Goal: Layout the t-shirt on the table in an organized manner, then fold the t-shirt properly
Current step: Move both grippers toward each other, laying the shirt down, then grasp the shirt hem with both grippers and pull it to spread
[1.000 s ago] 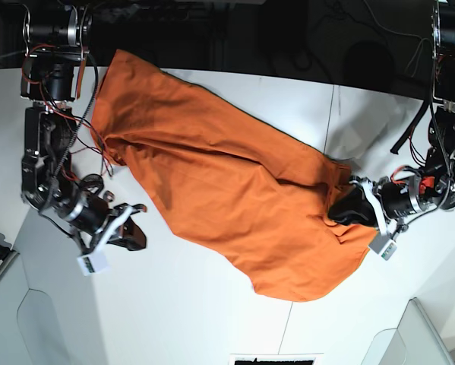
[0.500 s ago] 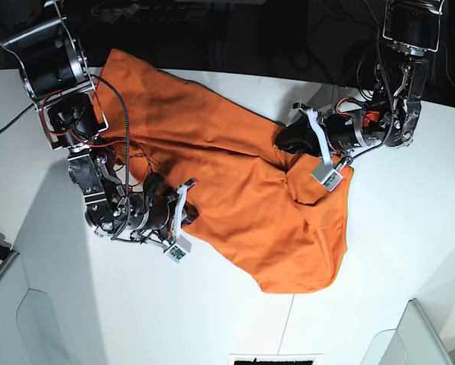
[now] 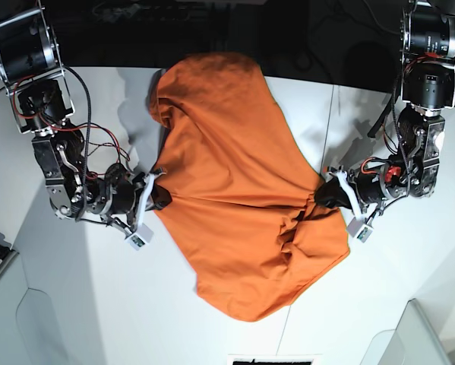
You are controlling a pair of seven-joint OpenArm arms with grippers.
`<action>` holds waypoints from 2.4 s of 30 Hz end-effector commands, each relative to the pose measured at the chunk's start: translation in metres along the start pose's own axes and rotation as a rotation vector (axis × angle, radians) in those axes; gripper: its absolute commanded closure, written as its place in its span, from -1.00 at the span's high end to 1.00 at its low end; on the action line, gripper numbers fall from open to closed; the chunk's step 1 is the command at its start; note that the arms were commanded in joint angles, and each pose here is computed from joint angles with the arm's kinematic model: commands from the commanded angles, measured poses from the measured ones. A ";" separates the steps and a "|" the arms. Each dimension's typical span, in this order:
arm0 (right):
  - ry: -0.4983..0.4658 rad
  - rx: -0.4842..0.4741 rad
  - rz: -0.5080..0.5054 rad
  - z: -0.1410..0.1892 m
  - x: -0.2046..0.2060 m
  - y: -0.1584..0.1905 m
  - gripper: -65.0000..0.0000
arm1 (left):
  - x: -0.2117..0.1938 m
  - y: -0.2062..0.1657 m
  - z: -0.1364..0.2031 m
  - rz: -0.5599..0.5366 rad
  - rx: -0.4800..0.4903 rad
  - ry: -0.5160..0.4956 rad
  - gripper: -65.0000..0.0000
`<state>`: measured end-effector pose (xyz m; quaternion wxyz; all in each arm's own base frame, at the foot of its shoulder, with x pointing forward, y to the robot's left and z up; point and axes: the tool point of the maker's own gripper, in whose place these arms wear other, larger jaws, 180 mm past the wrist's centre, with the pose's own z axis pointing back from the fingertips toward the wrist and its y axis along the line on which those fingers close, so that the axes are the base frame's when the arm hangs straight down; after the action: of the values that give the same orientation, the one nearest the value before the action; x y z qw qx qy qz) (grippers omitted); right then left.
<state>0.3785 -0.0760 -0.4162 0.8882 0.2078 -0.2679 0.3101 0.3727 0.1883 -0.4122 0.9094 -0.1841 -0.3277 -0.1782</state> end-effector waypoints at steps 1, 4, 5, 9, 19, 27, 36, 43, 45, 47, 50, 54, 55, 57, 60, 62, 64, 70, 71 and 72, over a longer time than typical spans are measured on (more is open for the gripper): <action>0.049 -0.027 0.017 0.010 -0.012 -0.008 -1.00 | 0.018 0.016 0.004 -0.009 0.049 -0.009 -0.62; 0.055 0.002 0.044 0.019 -0.029 0.010 -1.00 | 0.045 0.010 -0.008 0.008 0.028 -0.044 -0.62; 0.054 0.011 0.058 0.022 -0.033 0.017 -1.00 | 0.052 0.007 -0.013 0.007 0.021 -0.049 -0.63; 0.006 0.022 0.115 0.037 -0.035 0.041 -1.00 | 0.071 -0.008 -0.023 -0.008 -0.012 -0.052 -0.63; -0.355 -0.216 0.066 0.105 0.068 -0.032 -1.00 | 0.122 -0.035 0.028 -0.054 -0.160 -0.206 -0.62; -0.499 -0.205 -0.017 0.088 0.154 -0.060 -1.00 | 0.124 -0.052 0.025 -0.065 -0.194 -0.224 -0.62; -0.281 -0.069 0.063 -0.010 0.172 -0.006 -1.00 | 0.057 -0.077 0.001 0.025 -0.256 -0.126 -0.62; -0.066 -0.017 0.214 -0.065 0.117 0.046 -1.00 | 0.006 -0.081 -0.009 0.033 -0.230 -0.025 -0.62; -0.023 -0.006 0.220 -0.072 0.098 0.051 -1.00 | -0.005 -0.072 -0.012 -0.010 -0.180 0.014 -0.62; 0.009 -0.011 0.210 -0.076 0.080 0.051 -1.00 | -0.007 -0.065 -0.012 -0.035 -0.148 0.022 -0.62; 0.043 -0.025 0.184 -0.078 0.057 0.044 -1.00 | -0.006 -0.053 -0.012 -0.044 -0.090 0.021 -0.62; 0.096 -0.041 0.165 -0.072 0.022 0.032 -1.00 | -0.006 -0.046 -0.014 -0.050 -0.067 0.035 -0.62; 0.099 -0.044 0.161 -0.070 0.016 0.030 -1.00 | -0.005 -0.043 -0.015 -0.044 -0.064 0.036 -0.62; 0.084 -0.045 0.150 -0.063 0.006 0.028 -1.00 | -0.002 -0.038 -0.018 -0.029 -0.059 0.038 -0.62; 0.039 -0.044 0.127 -0.047 -0.003 0.027 -1.00 | 0.004 -0.034 -0.023 -0.004 -0.059 0.038 -0.62; 0.012 -0.036 0.107 -0.035 -0.008 0.031 -1.00 | 0.010 -0.033 -0.027 0.005 -0.060 0.036 -0.62; -0.002 -0.019 0.083 -0.026 -0.014 0.040 -1.00 | 0.016 -0.032 -0.030 0.003 -0.057 0.031 -0.62; -0.108 -0.014 0.027 0.001 -0.016 0.057 -1.00 | 0.042 -0.038 -0.034 -0.002 -0.072 -0.010 -0.62; -0.137 -0.024 0.020 0.006 -0.011 0.055 -1.00 | 0.046 -0.038 -0.034 0.000 -0.076 -0.021 -0.62; -0.164 -0.037 0.008 0.012 -0.007 0.051 -1.00 | 0.051 -0.039 -0.033 0.005 -0.082 -0.033 -0.62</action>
<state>0.3251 -0.0418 -0.4106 0.8690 0.2270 -0.3334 0.2867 0.3952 0.1226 -0.4089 0.9006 -0.2342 -0.3145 -0.1874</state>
